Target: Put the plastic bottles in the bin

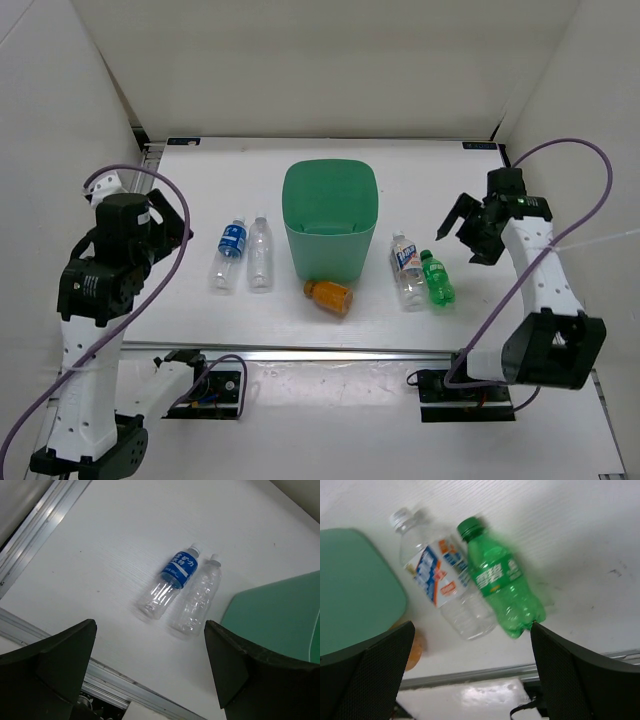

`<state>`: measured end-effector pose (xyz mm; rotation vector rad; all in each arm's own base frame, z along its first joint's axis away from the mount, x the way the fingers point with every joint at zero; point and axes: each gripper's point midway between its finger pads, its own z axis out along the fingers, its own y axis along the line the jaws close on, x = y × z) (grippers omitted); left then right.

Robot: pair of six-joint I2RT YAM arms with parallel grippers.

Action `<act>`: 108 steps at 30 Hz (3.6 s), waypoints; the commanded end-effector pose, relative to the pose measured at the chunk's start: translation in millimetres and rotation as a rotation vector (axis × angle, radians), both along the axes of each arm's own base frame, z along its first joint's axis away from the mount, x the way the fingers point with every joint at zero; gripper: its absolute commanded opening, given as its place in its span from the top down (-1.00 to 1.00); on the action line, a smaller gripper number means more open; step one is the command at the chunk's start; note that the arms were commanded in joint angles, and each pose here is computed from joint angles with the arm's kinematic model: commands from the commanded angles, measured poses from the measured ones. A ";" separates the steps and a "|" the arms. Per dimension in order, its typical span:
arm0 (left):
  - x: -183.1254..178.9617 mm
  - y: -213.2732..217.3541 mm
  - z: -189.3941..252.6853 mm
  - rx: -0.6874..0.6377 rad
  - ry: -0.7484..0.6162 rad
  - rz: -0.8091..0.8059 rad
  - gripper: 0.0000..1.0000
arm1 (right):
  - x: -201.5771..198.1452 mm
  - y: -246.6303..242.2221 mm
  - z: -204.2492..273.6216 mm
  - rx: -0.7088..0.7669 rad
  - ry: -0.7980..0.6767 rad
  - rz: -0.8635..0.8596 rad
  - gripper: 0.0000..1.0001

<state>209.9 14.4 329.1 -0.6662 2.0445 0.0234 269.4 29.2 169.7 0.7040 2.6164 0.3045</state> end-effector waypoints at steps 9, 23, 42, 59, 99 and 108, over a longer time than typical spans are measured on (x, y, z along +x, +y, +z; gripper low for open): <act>11.5 -19.6 -32.9 -0.016 0.116 -0.111 -1.00 | 48.5 -27.2 -51.9 -0.144 0.047 0.109 -1.00; 5.5 -27.0 -51.0 -0.049 0.199 -0.131 -1.00 | 14.2 3.5 -119.5 -0.027 0.210 0.096 -0.86; 14.9 -31.9 -52.9 -0.052 0.229 -0.150 -1.00 | 19.8 -13.4 -100.4 -0.099 0.272 -0.080 0.23; 19.7 -40.8 -48.8 -0.068 0.196 -0.209 -1.00 | 109.8 175.6 251.0 0.207 -0.855 0.536 0.76; 5.5 -27.0 -46.1 -0.025 0.095 -0.176 -1.00 | 24.3 54.0 -50.4 0.005 0.015 0.118 -0.99; -1.6 -28.0 -76.8 -0.037 0.178 -0.170 -1.00 | 32.4 88.7 -88.0 0.015 0.117 0.229 -0.99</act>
